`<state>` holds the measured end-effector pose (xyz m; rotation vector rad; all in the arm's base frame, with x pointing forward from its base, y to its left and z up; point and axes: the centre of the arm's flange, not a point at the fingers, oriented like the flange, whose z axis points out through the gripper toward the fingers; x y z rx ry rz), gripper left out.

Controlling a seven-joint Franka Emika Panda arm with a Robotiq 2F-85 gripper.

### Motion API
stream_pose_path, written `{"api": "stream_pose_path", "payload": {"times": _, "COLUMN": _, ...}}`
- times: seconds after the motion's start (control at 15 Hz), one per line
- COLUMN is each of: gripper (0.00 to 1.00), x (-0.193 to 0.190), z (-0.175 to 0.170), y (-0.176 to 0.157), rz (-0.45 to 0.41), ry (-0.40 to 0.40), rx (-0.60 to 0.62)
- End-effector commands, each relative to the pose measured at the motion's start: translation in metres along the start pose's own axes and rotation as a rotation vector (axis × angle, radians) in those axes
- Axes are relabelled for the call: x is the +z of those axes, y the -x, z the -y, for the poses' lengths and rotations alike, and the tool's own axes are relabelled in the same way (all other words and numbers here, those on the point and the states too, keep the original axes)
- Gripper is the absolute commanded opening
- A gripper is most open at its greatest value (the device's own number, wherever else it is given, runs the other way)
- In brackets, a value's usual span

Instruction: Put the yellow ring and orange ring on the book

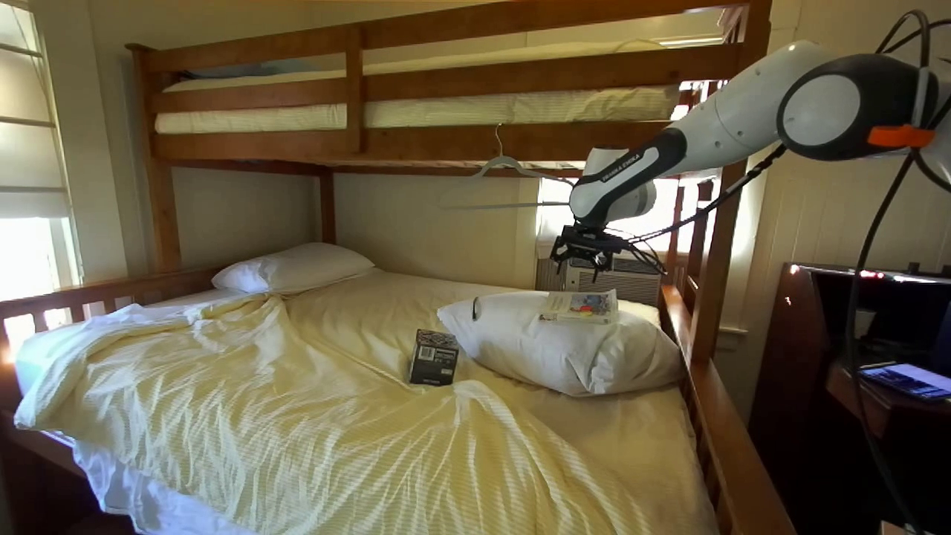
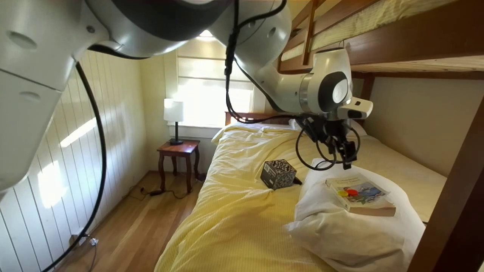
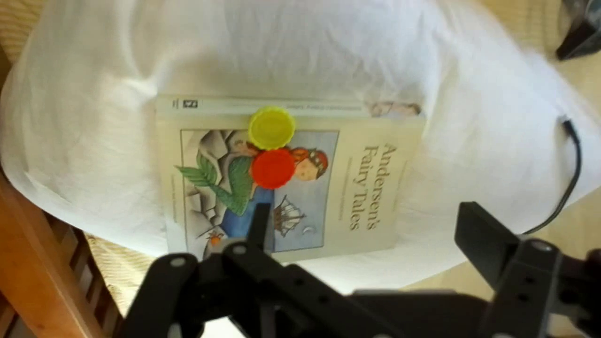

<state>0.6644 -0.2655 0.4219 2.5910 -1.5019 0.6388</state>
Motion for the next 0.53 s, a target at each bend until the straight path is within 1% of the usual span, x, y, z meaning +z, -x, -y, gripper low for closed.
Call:
{"api": "stream_pose_path", "payload": {"times": 0.0, "gripper": 1.0, "x": -0.029, "z": 0.018, "y": 0.045, "rz": 0.07, "ry": -0.005, "rx": -0.191}}
{"api": "stream_pose_path", "payload": {"times": 0.13, "gripper": 1.0, "x": -0.042, "z": 0.032, "y": 0.061, "rz": 0.089, "ry": -0.015, "rx": -0.305}}
{"api": "stream_pose_path", "payload": {"times": 0.2, "gripper": 1.0, "x": -0.051, "z": 0.04, "y": 0.068, "rz": 0.083, "ry": -0.026, "rx": -0.361}}
{"api": "stream_pose_path", "payload": {"times": 0.33, "gripper": 1.0, "x": -0.074, "z": 0.06, "y": 0.079, "rz": 0.042, "ry": -0.039, "rx": -0.462}}
{"api": "stream_pose_path", "payload": {"times": 0.4, "gripper": 1.0, "x": -0.086, "z": 0.069, "y": 0.084, "rz": 0.006, "ry": -0.05, "rx": -0.5}}
{"api": "stream_pose_path", "payload": {"times": 0.47, "gripper": 1.0, "x": -0.06, "z": 0.067, "y": 0.069, "rz": 0.039, "ry": -0.041, "rx": -0.421}}
